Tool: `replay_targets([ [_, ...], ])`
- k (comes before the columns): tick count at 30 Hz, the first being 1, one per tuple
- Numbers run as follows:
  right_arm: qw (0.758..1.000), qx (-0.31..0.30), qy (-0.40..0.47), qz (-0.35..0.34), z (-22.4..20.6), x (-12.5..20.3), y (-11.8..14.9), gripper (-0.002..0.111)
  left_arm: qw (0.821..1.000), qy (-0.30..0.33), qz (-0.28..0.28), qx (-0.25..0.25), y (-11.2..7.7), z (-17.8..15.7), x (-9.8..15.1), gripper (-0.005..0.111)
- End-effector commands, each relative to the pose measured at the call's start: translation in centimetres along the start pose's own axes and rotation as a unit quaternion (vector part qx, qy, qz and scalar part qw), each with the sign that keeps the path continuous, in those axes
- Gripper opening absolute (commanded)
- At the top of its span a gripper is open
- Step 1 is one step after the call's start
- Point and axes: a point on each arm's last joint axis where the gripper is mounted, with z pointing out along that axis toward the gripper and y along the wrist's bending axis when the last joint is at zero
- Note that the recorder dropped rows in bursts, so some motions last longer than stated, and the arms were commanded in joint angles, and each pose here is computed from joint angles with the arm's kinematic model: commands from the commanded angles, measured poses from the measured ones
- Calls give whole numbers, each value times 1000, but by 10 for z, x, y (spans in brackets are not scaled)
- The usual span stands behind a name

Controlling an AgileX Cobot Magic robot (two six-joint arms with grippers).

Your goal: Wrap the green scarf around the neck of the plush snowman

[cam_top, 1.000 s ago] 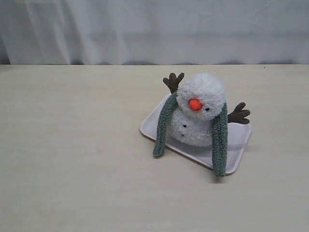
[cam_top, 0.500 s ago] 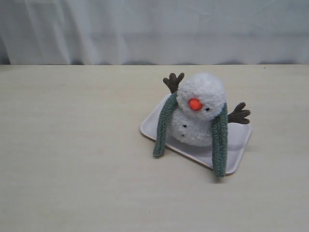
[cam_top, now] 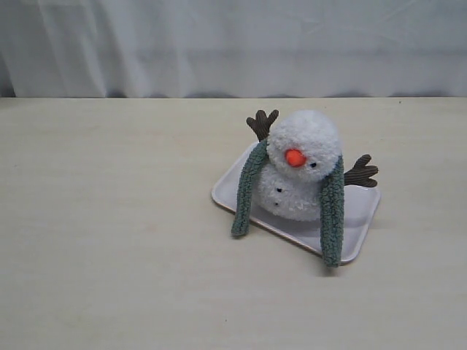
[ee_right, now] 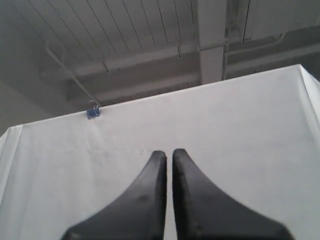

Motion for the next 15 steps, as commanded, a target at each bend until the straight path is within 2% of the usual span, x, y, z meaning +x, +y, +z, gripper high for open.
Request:
replay_targets([
  [1, 1000, 0, -27, 1, -2, 26, -6, 4, 1000, -6, -3, 0, 0, 0, 0, 0],
  [6, 999, 13, 47, -1, -8, 75, -15, 4, 1000, -6, -3, 0, 0, 0, 0, 0],
  [15, 992, 16, 123, -33, -22, 124, -23, 4, 1000, -6, -3, 0, 0, 0, 0, 0],
])
